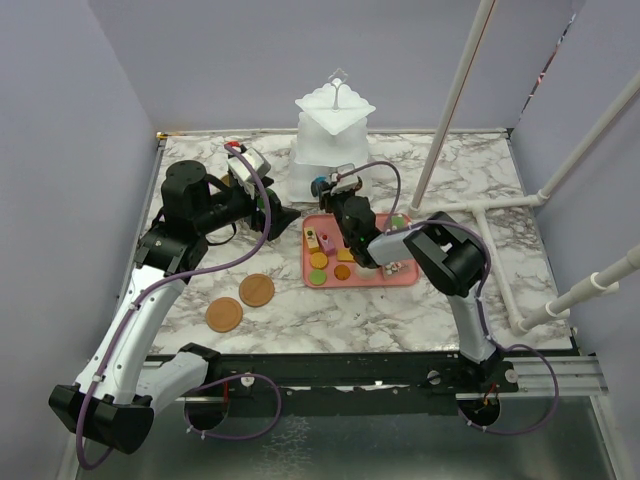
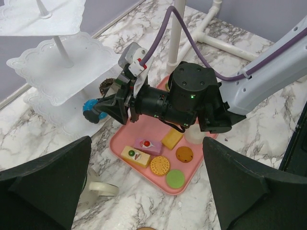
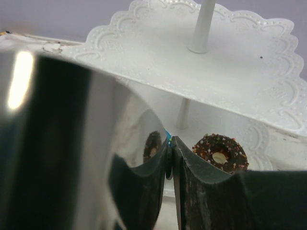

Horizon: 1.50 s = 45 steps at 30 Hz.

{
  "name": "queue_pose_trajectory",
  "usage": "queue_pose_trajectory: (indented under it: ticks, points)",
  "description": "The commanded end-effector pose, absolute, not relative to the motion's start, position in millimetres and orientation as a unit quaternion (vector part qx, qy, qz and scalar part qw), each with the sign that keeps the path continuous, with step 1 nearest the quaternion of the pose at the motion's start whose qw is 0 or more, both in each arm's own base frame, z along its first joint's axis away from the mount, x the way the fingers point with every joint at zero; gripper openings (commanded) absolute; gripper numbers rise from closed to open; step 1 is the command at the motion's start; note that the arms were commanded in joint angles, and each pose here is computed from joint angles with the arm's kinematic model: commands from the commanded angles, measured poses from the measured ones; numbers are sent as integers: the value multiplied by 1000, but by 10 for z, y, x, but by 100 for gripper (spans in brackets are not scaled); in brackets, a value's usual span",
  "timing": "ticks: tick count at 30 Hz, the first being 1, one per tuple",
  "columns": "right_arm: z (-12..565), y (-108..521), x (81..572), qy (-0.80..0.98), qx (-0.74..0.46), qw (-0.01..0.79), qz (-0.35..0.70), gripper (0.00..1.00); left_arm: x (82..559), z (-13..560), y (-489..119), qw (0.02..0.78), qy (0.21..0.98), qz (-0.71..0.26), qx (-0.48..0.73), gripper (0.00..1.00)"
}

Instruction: Serve the afternoon tea

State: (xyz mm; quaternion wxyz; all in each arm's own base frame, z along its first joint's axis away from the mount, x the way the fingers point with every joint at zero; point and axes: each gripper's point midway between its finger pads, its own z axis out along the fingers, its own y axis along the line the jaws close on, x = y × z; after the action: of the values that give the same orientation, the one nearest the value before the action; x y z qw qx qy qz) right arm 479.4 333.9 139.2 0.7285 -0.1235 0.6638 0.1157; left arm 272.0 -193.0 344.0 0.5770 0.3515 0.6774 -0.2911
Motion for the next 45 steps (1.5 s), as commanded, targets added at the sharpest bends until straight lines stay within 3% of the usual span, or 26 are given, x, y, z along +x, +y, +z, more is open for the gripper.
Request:
queue_pose_trajectory:
  ticks: [1,7,14,26,33,45]
  points:
    - [1430,3243,4923,654,-89,745,98,43,2714,3546,-1915,584,672,-285,356,99]
    - [1354,3219,4975,664,-86,735,101,46,2729,3526,-1921,582,673,-285,356,99]
    - [1291,3219,4897,677,-90,722,115,65,2747,3504,-1934,578,676,-287,355,99]
    - [1607,3070,4691,660,-74,735,136,69,2996,3675,-1927,596,677,-266,340,99]
    - [1772,2855,4386,661,-69,731,152,69,3628,3894,-2015,619,677,-235,322,99]
    - [2004,2588,3896,677,-81,710,177,69,5229,4076,-2624,632,659,-267,307,97]
